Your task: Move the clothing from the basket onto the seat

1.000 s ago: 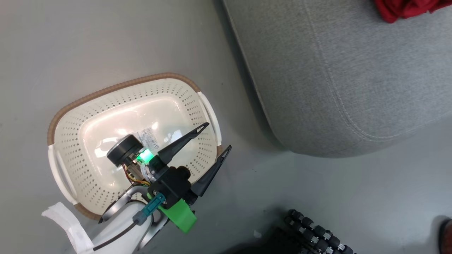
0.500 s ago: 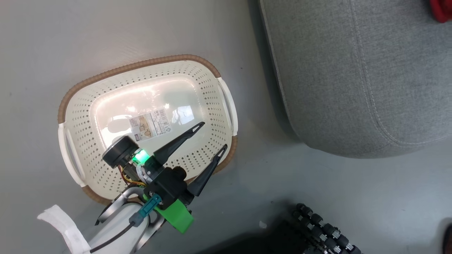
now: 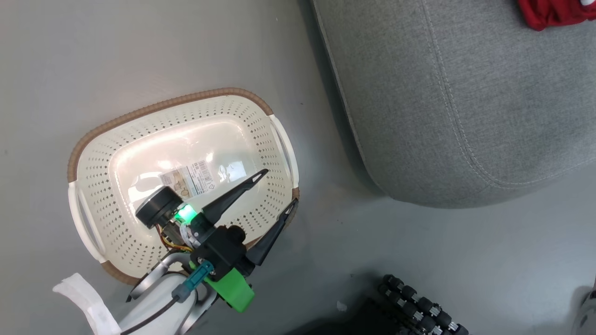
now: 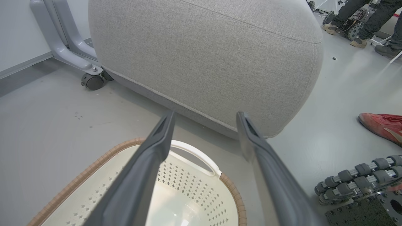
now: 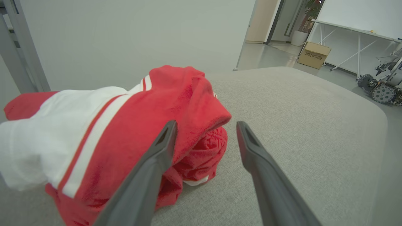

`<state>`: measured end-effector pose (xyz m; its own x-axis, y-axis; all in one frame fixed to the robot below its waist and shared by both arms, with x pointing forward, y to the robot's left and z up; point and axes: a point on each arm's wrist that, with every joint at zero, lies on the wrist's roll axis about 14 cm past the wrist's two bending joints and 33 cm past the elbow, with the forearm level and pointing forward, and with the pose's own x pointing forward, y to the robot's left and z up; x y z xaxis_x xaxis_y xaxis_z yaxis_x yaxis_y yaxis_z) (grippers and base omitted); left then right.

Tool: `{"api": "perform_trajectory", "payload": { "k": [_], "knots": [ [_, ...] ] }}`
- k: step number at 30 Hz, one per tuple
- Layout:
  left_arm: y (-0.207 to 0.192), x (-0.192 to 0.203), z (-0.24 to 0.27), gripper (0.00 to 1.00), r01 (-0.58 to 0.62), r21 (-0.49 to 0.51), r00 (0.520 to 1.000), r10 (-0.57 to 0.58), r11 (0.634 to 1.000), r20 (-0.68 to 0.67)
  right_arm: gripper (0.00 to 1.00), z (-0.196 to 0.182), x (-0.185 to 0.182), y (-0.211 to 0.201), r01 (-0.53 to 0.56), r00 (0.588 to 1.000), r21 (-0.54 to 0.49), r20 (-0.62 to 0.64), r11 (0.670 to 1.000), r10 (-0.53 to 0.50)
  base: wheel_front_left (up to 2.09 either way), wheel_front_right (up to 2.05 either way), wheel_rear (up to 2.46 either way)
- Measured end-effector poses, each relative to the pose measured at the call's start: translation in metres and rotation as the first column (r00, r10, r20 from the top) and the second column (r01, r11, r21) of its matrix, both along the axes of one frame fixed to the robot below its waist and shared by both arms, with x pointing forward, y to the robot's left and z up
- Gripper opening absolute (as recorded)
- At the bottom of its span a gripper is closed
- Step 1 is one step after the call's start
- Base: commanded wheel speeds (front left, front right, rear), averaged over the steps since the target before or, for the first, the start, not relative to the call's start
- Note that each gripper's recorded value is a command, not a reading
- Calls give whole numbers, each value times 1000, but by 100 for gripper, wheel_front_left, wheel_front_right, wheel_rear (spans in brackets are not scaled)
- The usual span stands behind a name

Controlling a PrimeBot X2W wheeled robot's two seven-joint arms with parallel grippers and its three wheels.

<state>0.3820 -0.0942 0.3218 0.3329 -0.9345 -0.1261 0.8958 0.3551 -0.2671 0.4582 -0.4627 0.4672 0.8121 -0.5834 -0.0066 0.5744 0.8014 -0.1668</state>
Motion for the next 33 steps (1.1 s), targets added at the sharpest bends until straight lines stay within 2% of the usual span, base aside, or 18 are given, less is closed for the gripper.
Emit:
{"api": "perform_trajectory", "payload": {
  "k": [5, 10, 15, 19, 20, 22, 24, 28, 29, 33],
  "knots": [
    [-9, -1, 21, 100, -8, -29, 1000, 9, 1000, 18, 100, -14, -40, -2, 57, 998, 38, -41, 998, -56, 0, 0, 0],
    [-10, -3, 37, 100, -44, -29, 999, 45, 999, 19, 100, -30, -70, 14, 59, 995, 81, -86, 995, -52, 0, 0, 0],
    [-2, 10, 62, 100, -179, -46, 984, 180, 983, 13, 100, -40, -78, 56, -38, 994, 123, -101, 992, 51, 0, 0, 0],
    [15, 17, 77, 100, -313, -39, 949, 314, 949, 7, 100, -44, -68, 118, -224, 965, 160, -98, 961, 241, 0, 0, 0],
    [24, 21, 82, 100, -372, -41, 928, 373, 927, -2, 100, -43, -65, 142, -293, 946, 171, -87, 941, 311, 0, 0, 0],
    [36, 24, 89, 100, -444, -48, 896, 443, 895, -27, 100, -40, -64, 169, -366, 921, 187, -69, 912, 383, 0, 0, 0],
    [55, 25, 95, 100, -538, -51, 843, 534, 842, -68, 100, -36, -66, 198, -439, 889, 211, -36, 873, 456, 0, 0, 0],
    [102, 28, 105, 100, -686, -44, 728, 682, 727, -76, 100, -16, -69, 235, -519, 852, 246, 73, 819, 519, 0, 0, 0],
    [118, 29, 111, 100, -728, -48, 685, 725, 684, -65, 100, -6, -70, 246, -548, 835, 245, 109, 800, 539, 0, 0, 0],
    [166, 21, 130, 100, -826, -69, 563, 826, 560, -31, 100, 19, -77, 270, -612, 791, 228, 195, 758, 580, 0, 0, 0]
  ]
}}
